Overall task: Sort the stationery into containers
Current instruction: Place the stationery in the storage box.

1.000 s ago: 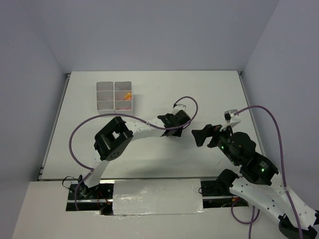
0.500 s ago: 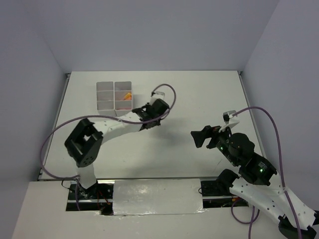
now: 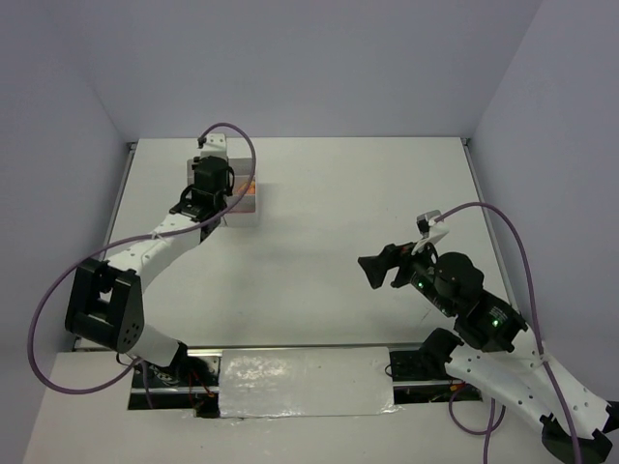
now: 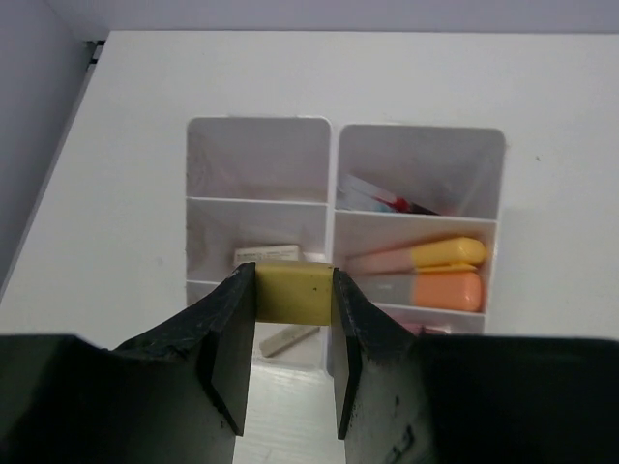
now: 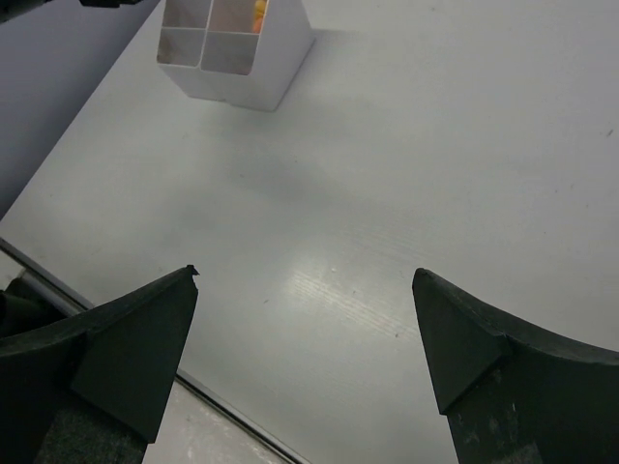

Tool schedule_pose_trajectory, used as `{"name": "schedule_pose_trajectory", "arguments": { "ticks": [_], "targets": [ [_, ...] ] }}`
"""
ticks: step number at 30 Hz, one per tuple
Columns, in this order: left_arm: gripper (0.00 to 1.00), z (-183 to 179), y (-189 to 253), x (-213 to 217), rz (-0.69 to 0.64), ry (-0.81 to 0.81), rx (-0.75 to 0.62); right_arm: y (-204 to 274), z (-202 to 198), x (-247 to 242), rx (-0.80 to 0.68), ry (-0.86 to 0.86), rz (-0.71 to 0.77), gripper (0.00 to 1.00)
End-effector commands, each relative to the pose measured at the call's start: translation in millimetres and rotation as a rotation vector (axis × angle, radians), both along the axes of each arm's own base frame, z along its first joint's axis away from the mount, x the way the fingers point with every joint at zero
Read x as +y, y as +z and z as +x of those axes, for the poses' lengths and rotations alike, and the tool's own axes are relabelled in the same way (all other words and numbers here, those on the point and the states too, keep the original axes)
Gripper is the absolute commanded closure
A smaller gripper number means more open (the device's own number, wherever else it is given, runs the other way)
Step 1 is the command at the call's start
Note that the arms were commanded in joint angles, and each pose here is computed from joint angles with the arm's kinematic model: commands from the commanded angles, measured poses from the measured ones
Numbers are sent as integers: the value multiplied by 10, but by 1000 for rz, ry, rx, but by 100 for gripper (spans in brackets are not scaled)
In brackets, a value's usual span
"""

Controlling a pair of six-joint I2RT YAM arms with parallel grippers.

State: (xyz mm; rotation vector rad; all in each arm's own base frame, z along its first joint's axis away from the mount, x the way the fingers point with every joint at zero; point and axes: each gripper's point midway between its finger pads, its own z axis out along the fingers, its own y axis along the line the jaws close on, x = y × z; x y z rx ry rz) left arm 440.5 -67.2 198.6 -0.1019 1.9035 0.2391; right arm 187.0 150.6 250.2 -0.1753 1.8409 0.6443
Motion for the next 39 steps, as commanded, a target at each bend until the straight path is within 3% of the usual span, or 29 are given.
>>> {"name": "schedule_pose_trajectory", "arguments": {
  "ticks": [1, 4, 8, 17, 27, 32, 35, 36, 39],
  "targets": [
    [91, 198, 266, 171, -9, -12, -116, 72, 17, 99, -44, 48, 14, 0],
    [89, 249, 108, 441, -105, 4, -90, 58, 16, 116, -44, 56, 13, 0],
    [79, 234, 3, 452, -115, -1, -88, 65, 30, 147, -47, 66, 8, 0],
    [78, 215, -394, 406, -146, -4, -23, 32, 36, 162, -35, 72, -7, 0],
    [67, 141, -710, 449, -144, 31, 47, 31, 34, 171, -34, 79, -11, 0],
    [66, 83, -754, 455, -158, 38, 47, 9, 43, 194, -30, 86, -16, 0],
    [56, 87, -748, 468, -152, 44, 47, 16, 42, 206, -31, 92, -17, 0],
    [46, 88, -756, 479, -149, 50, 50, 5, 42, 210, -28, 94, -19, 0],
    [31, 76, -790, 510, -142, 69, 58, 22, 38, 216, -32, 99, -18, 0]
  ]
}}
